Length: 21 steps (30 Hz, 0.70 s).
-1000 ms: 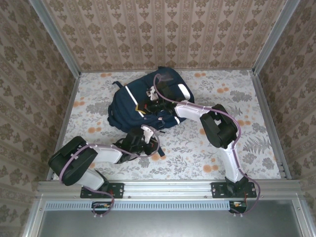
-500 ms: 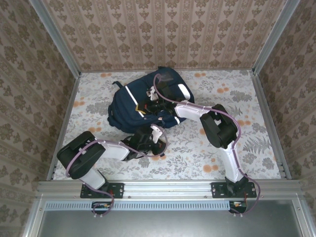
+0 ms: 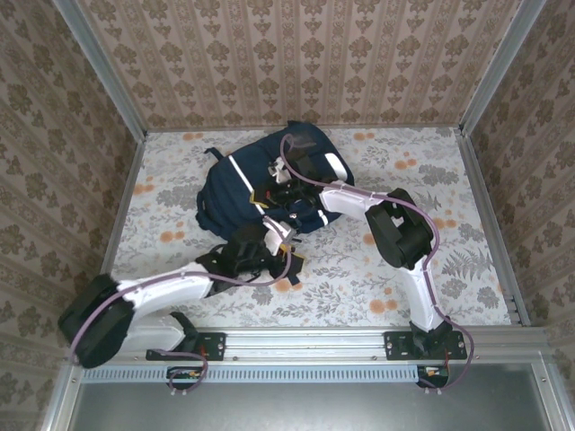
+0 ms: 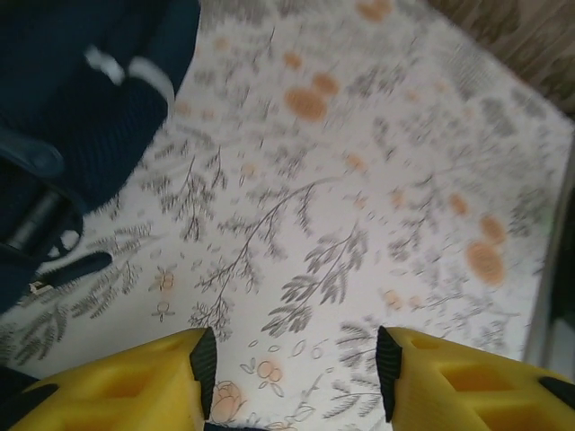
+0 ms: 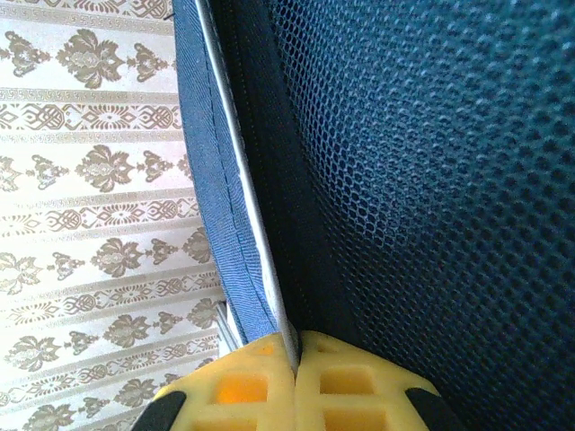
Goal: Pack the student bag
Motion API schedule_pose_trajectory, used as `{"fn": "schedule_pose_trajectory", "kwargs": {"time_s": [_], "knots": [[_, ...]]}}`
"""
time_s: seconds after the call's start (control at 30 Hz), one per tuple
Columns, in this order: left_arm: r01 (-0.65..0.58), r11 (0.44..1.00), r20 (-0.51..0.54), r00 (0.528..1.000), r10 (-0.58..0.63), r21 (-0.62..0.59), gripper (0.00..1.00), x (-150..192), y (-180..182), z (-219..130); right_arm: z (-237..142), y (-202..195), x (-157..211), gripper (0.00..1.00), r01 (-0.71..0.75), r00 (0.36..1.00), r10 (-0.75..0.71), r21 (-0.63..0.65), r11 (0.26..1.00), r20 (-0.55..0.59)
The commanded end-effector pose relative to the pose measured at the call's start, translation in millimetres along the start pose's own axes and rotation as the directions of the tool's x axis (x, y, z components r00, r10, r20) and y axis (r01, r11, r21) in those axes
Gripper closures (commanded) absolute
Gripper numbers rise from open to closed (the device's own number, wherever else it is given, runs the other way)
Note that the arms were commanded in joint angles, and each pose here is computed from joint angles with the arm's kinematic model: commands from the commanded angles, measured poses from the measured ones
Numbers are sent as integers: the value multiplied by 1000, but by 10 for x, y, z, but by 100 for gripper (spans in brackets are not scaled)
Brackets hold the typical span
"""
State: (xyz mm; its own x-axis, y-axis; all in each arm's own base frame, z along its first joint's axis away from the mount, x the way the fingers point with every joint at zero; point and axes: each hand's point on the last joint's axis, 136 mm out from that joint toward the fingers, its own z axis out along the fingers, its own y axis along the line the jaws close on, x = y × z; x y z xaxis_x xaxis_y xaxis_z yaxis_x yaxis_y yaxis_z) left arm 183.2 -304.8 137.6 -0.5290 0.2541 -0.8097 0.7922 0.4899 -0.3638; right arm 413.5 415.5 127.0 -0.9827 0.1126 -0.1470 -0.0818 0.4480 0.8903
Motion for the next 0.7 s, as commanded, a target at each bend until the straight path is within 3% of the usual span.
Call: {"fn": "schedule_pose_trajectory", "kwargs": {"time_s": [0.0, 0.2, 0.37, 0.53, 0.6, 0.67], "knots": [[46, 998, -50, 998, -48, -43, 46, 96, 5, -230, -258, 114, -198, 95, 26, 999, -26, 2, 1000, 41], [177, 967, 8, 984, -178, -181, 39, -38, 184, -660, -353, 55, -122, 95, 88, 996, -88, 41, 995, -3], [369, 858, 81, 927, -365, -357, 36, -93, 611, -1038, -554, -2, -9, 100, 190, 982, -185, 133, 973, -48], [605, 664, 160, 780, -605, -439, 32, -118, 1100, -1195, -858, 7, 132, 100, 321, 944, -300, 169, 932, -137], [655, 602, 192, 734, -652, -457, 30, -179, 1303, -1218, -962, 21, 193, 100, 363, 926, -339, 153, 919, -165], [695, 575, 223, 700, -679, -431, 29, -334, 1422, -1171, -1051, 126, 255, 100, 396, 910, -377, 88, 914, -173]]}}
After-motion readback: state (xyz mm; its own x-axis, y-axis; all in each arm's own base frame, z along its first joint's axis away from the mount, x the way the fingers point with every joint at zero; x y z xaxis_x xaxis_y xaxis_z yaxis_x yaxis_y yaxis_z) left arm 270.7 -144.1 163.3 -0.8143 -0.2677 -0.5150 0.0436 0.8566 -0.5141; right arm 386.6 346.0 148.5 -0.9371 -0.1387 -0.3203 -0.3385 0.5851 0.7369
